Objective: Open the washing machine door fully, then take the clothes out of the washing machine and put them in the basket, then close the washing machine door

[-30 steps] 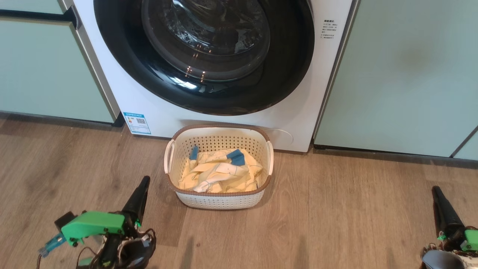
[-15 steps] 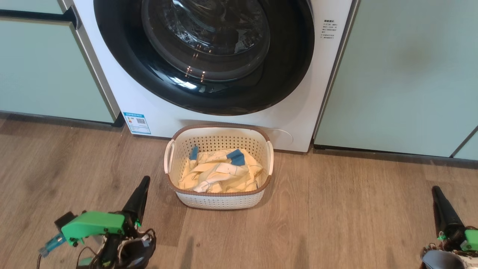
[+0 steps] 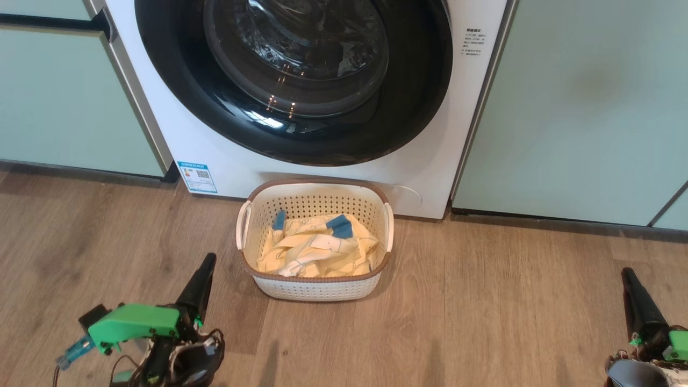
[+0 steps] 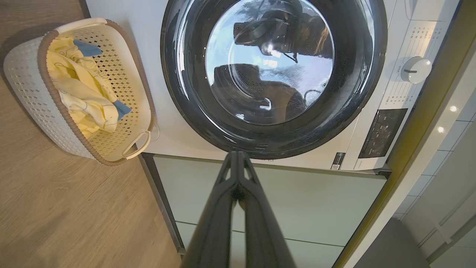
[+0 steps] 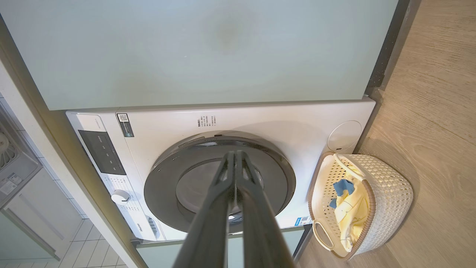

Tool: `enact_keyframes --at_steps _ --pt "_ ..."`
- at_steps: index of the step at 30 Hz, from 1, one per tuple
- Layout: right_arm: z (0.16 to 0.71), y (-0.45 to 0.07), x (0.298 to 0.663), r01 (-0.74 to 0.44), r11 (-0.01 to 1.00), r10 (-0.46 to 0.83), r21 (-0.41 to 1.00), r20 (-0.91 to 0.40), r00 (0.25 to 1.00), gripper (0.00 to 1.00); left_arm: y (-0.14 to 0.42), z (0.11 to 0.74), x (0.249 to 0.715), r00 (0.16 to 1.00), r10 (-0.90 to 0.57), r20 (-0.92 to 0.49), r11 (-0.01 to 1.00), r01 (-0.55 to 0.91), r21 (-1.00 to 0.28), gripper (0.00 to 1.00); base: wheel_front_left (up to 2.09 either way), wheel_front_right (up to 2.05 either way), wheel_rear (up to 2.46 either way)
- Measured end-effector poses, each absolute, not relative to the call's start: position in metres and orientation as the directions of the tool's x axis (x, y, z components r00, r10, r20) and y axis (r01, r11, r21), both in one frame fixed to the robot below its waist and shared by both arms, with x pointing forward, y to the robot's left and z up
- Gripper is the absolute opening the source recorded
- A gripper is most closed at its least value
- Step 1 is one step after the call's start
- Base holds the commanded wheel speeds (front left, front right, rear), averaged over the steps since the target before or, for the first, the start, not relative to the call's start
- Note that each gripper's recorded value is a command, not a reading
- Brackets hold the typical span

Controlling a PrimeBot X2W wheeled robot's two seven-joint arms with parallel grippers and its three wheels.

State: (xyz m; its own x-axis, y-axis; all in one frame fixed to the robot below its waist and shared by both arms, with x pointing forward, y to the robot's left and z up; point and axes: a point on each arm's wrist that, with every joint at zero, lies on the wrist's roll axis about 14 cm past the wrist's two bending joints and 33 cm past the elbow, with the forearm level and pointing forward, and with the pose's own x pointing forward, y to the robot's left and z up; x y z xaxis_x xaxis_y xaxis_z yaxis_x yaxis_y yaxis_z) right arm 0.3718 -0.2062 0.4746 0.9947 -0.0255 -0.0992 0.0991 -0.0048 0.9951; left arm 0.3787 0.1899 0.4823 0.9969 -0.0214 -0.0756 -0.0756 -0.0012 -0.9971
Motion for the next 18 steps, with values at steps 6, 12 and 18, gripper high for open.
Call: enact_keyframes --at_steps 6,12,18 --pt "0.4746 -0.2062 0.3718 0.099 -0.005 -0.026 0.995 -0.099 0.995 0.00 0.1899 0.4823 0.3787 0.997 -0.021 -0.076 -0.001 -0.076 -0.997 0.00 0.00 0.00 0.00" --pt "0.4746 -0.2062 0.3718 0.099 -0.005 -0.026 0.995 -0.099 0.995 0.00 0.1899 0.4823 0.3787 0.997 -0.021 -0.076 -0.001 -0.076 -0.997 0.00 0.00 0.00 0.00" --pt "0.4746 -0.2062 0.3718 0.099 -0.005 -0.026 0.995 -0.099 0.995 0.00 0.1899 0.4823 0.3787 0.997 -0.021 -0.076 -0.001 -0.076 -0.997 0.00 0.00 0.00 0.00"
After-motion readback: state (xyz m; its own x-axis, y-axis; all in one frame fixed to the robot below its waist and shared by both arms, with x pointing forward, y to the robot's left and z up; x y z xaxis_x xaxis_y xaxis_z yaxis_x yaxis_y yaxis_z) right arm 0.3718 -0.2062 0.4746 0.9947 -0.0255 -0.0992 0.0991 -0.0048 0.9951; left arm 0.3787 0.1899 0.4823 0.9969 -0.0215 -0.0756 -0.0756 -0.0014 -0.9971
